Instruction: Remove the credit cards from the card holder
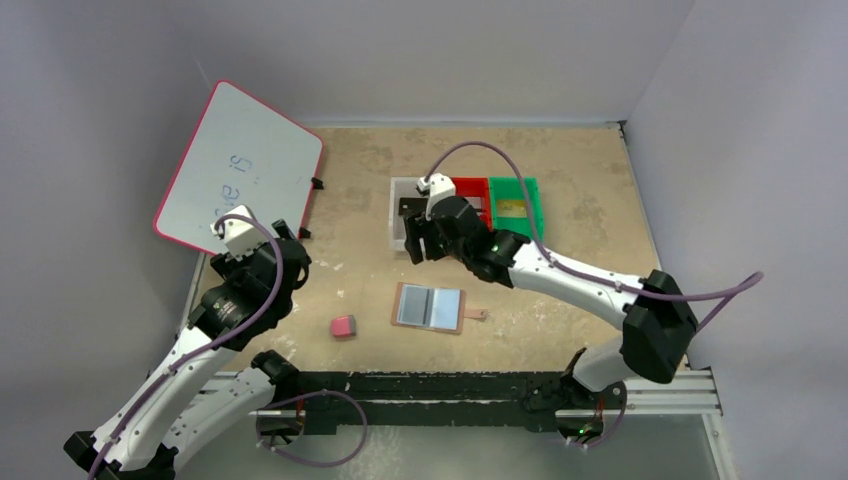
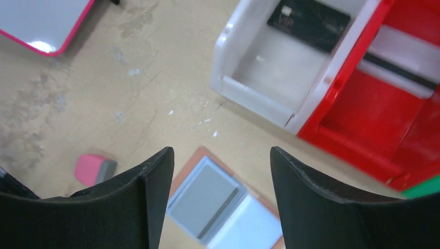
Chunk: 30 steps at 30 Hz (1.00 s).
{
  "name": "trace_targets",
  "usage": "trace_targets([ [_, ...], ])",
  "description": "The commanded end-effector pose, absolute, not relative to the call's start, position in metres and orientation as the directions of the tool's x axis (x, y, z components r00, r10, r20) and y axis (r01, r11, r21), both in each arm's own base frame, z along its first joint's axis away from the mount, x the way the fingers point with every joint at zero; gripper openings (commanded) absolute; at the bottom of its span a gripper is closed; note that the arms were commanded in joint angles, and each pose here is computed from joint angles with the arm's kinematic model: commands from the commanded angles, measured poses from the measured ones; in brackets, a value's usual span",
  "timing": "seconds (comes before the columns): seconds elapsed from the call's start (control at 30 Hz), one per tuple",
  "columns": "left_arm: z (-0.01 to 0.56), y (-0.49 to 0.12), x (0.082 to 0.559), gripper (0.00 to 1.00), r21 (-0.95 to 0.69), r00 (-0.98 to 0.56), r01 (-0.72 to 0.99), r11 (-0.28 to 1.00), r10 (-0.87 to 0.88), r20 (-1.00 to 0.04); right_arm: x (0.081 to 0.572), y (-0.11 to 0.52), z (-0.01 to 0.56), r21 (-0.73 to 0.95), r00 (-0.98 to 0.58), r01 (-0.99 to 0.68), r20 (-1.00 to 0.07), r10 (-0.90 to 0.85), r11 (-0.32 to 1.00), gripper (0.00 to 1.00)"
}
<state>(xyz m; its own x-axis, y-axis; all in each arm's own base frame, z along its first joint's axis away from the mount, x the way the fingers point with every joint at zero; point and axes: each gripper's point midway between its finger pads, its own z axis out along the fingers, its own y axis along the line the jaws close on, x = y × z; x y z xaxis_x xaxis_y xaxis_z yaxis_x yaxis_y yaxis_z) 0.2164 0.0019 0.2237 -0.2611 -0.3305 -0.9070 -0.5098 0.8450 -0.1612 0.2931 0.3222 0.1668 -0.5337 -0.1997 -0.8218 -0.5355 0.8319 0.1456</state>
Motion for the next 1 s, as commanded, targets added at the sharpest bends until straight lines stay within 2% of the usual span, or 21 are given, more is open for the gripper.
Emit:
trace_targets([
  [0.0,0.230,0.004,0.218,0.88,-0.192,-0.221,-0.518,0.833,-0.347,-0.911,0.272,0.303,0.145,0.241,-0.621,-0.220,-0.782,0.055,0.945,0.69],
  [0.13,0.230,0.003,0.219,0.88,-0.189,-0.226,-0.515,0.836,-0.345,-0.911,0.238,0.308,0.115,0.272,-0.680,-0.084,-0.719,0.144,0.959,0.68],
  [0.27,0.230,0.002,0.219,0.88,-0.188,-0.228,-0.512,0.838,-0.344,-0.911,0.218,0.323,0.097,0.270,-0.708,-0.050,-0.689,0.156,0.962,0.68],
  [0.97,0.226,0.000,0.221,0.88,-0.176,-0.245,-0.510,0.842,-0.338,-0.909,0.206,0.340,0.039,0.148,-0.772,-0.046,-0.633,0.059,0.988,0.61],
])
